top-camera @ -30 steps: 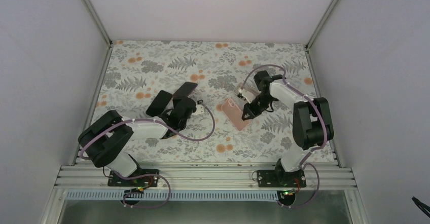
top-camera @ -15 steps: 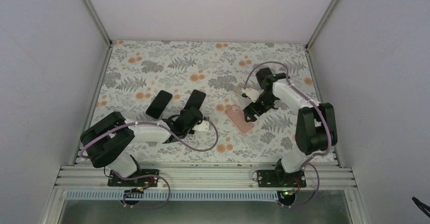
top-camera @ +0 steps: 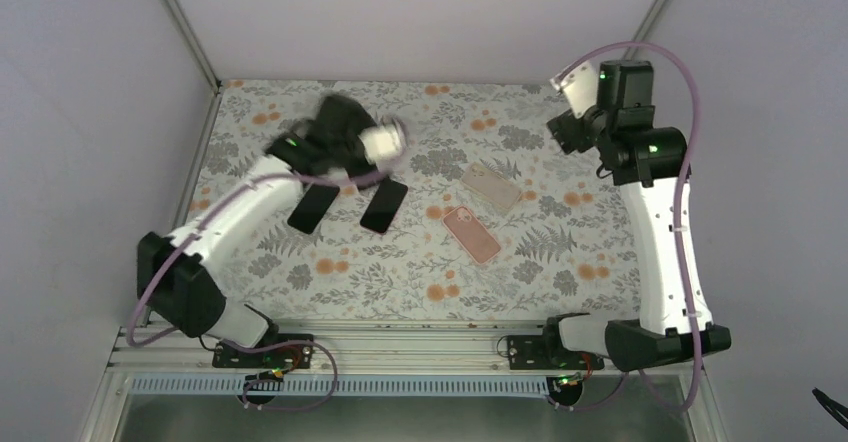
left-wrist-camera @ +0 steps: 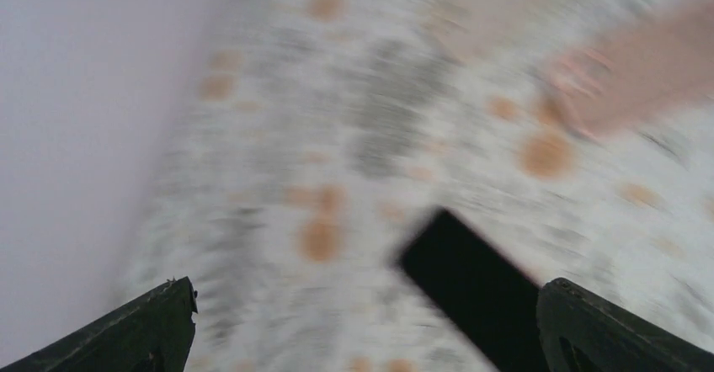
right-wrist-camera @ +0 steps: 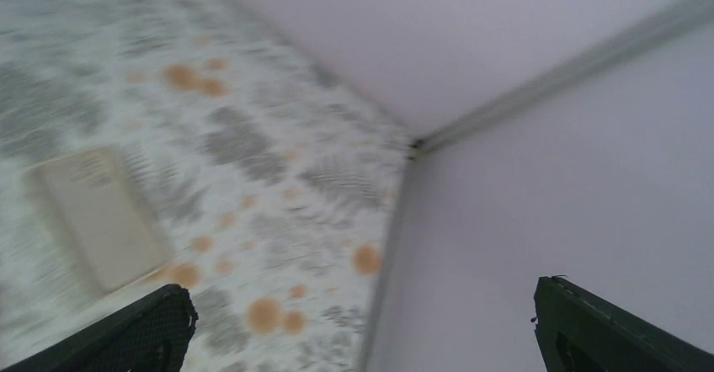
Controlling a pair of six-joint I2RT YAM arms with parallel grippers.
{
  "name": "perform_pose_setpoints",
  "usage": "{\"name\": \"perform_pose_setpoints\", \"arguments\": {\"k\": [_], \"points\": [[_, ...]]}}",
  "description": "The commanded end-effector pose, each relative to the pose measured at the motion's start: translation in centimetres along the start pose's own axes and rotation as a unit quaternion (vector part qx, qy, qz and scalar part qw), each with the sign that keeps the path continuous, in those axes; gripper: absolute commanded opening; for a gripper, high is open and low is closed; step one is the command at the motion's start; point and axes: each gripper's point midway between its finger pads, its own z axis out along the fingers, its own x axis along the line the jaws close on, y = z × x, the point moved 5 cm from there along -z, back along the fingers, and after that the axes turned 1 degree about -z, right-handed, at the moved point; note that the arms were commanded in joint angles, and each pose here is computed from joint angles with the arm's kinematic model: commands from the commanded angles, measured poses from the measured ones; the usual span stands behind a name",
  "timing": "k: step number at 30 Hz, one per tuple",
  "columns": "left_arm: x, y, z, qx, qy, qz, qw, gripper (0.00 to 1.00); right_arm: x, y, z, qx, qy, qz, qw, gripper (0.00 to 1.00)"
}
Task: Take the phone out of the phone case
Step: Reset both arms
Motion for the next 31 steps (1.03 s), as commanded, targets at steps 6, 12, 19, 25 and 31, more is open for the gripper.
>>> {"name": "perform_pose_setpoints", "arguments": {"k": [6, 12, 19, 25, 31], "points": [[20.1, -9.2, -19.4, -0.101, 0.283, -0.332, 0.894, 1.00, -9.5, -4.6, 4.2, 0.007, -0.252, 0.213, 0.944, 1.00], [19.6, -19.2, -25.5, -0.117, 0.432, -0.436, 0.781, 1.00, -6.1, -9.7, 10.4, 0.033, -0.210, 0.256, 0.943, 1.00], [15.9, -22.7, -23.8, -0.066, 0.470, -0.422, 0.773, 1.00, -1.5, -15.3, 17.3, 0.105, -0.186, 0.275, 0.937, 1.00], [16.0, -23.1, -22.3, -0.082, 0.423, -0.446, 0.784, 1.00, 0.5, -17.5, 19.4, 0.144, -0.166, 0.251, 0.943, 1.00], [15.9, -23.4, -21.4, -0.083, 0.409, -0.451, 0.789, 1.00, 1.3, -18.1, 19.4, 0.141, -0.162, 0.231, 0.949, 1.00]]}}
